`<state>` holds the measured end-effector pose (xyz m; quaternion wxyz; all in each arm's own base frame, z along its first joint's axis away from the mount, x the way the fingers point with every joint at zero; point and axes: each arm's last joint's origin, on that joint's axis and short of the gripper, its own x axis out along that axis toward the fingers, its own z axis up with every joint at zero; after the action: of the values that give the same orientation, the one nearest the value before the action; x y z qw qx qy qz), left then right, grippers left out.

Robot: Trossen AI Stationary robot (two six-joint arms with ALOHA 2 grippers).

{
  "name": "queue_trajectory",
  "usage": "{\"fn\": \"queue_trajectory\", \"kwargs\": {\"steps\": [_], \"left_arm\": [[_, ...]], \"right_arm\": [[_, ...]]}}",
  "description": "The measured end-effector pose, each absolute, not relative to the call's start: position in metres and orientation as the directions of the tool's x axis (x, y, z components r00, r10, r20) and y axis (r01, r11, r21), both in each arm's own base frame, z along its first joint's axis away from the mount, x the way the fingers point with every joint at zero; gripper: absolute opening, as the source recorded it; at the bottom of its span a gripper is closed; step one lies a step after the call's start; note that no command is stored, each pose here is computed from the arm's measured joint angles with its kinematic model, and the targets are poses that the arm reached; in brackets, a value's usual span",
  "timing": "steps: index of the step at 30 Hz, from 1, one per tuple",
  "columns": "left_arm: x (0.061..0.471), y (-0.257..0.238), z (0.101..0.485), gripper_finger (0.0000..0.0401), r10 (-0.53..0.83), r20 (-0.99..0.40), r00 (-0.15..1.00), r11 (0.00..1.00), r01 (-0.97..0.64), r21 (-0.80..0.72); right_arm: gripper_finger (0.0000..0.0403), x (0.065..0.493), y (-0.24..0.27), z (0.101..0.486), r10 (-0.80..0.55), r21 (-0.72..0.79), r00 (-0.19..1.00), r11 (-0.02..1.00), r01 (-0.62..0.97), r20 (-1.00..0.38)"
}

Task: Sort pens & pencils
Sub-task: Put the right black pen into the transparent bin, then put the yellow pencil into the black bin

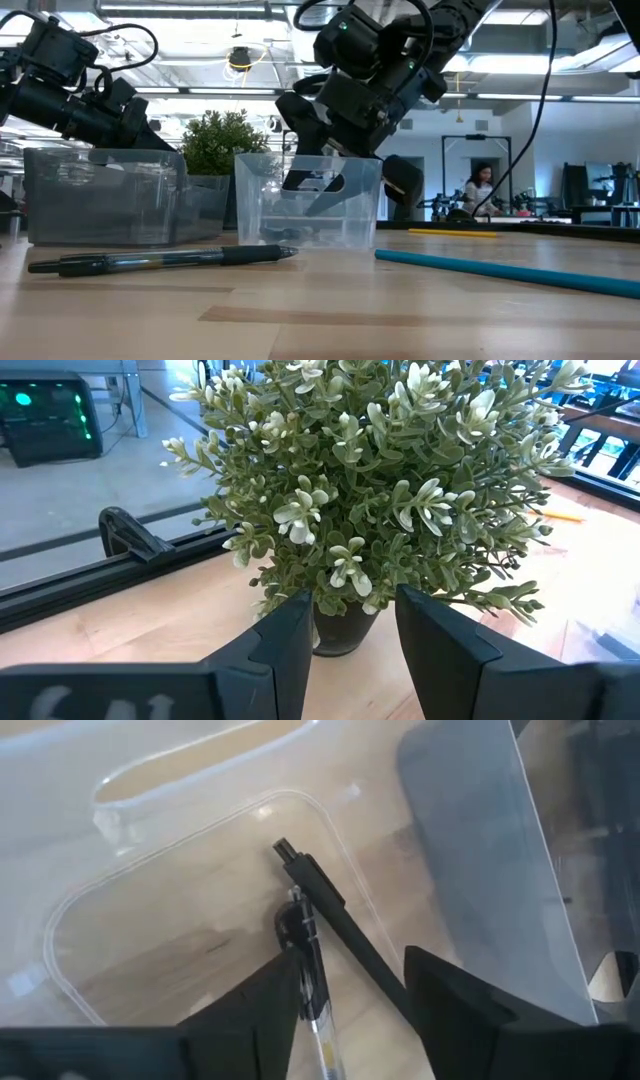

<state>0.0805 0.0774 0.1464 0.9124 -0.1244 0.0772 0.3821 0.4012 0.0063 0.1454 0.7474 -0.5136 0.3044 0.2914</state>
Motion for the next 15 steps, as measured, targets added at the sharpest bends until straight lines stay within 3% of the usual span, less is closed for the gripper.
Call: {"fn": "queue_trajectory", "kwargs": {"steps": [9,15], "left_arm": [[0.08,0.077,0.146,0.0135,0.678,-0.236,0.696,0.677,-0.717,-0.168],[0.08,0.077,0.146,0.0135,0.678,-0.237,0.696,0.677,-0.717,-0.169]], "right_arm": [[0.0205,0.403,0.012,0.169,0.062,-0.67,0.718,0.309,-0.675,-0.694],[0.0205,0.404,0.014,0.209,0.067,-0.684,0.788,0.454,-0.571,-0.613]]}}
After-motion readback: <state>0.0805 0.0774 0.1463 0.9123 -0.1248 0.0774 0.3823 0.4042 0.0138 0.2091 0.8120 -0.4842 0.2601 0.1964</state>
